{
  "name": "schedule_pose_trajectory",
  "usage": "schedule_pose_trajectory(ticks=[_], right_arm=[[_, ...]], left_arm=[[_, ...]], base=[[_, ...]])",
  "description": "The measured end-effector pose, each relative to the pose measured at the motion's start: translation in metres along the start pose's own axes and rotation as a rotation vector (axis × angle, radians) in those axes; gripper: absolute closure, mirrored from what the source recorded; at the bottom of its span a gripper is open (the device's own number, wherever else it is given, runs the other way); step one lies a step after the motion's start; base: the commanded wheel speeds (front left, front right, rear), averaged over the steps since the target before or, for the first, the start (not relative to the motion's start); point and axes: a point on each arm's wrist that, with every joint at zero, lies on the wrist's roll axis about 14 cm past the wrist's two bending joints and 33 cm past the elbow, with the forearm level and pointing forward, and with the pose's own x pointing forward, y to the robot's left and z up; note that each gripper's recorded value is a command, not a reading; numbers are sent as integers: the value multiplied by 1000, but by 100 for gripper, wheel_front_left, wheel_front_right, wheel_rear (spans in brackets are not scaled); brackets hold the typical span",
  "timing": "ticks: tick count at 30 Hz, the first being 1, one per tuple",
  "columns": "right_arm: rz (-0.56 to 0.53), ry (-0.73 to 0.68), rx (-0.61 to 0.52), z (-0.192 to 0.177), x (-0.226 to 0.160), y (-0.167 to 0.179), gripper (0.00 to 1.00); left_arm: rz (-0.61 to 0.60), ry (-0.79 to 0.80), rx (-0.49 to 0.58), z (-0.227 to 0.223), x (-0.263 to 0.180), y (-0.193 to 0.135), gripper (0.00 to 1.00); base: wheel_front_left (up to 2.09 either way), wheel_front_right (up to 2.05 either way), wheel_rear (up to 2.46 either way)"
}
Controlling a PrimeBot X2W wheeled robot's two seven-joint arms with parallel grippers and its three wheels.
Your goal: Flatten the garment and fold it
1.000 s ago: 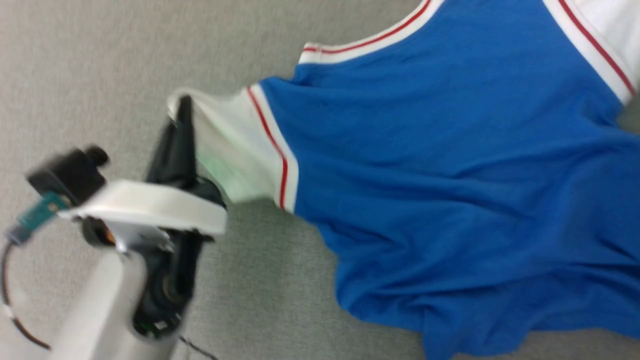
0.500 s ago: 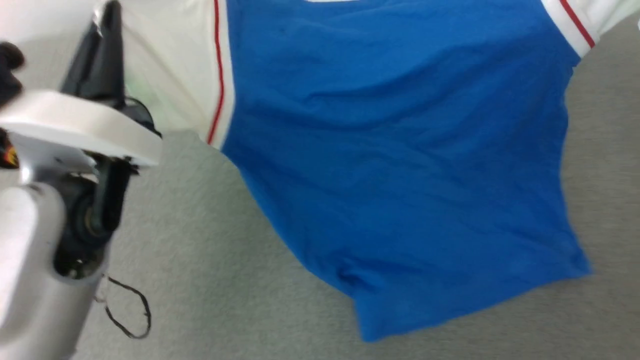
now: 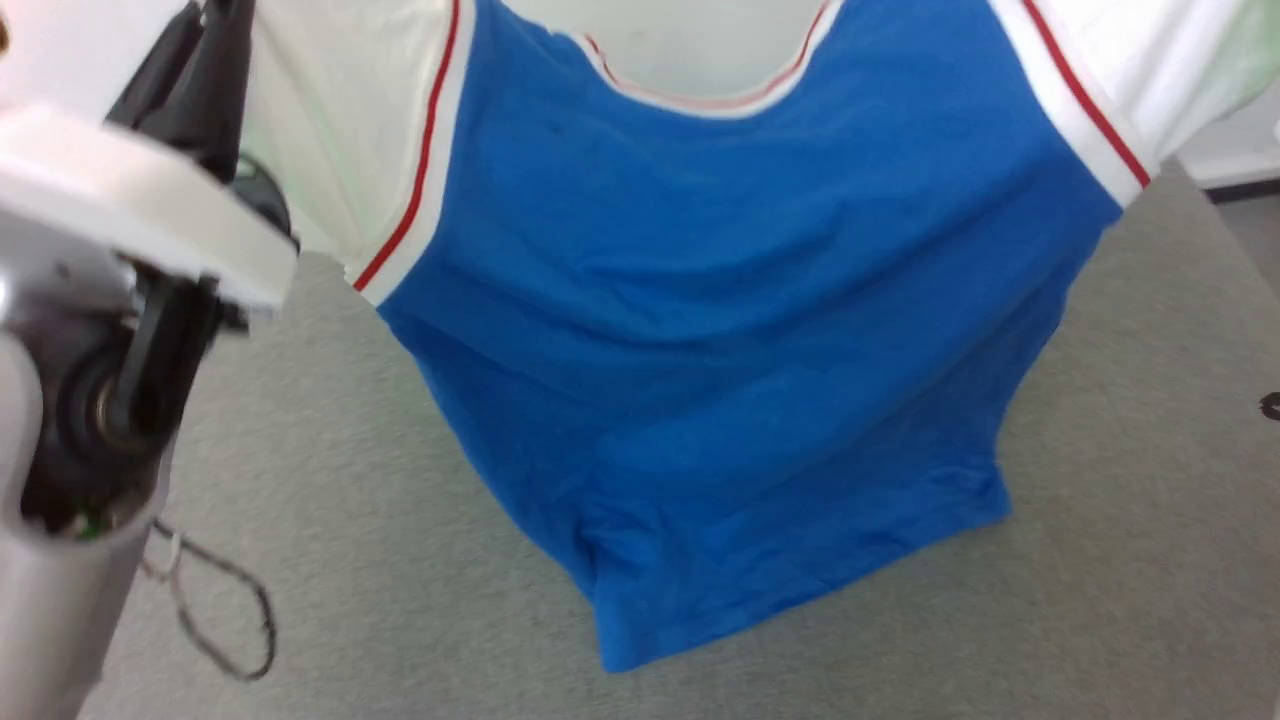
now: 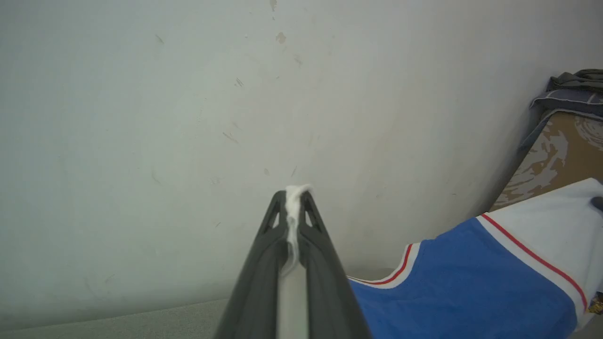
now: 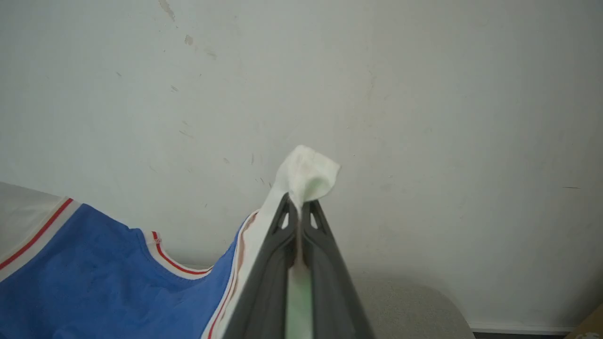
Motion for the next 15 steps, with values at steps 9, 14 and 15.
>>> schedule_pose_trajectory(ticks=[9,14,15], right_arm=[[-67,114,-94,-14,40,-16,100],[-113,3,-210,22,91,-24,100],[-120,-28,-230,30,101,-24,100]], left_arm=[[21,37,145,0,79,2,100],[69,-127,250,45,133,7,100],[82,-179,246,55,142,9,100]], base=[[0,0,0],[0,0,0],[0,0,0]])
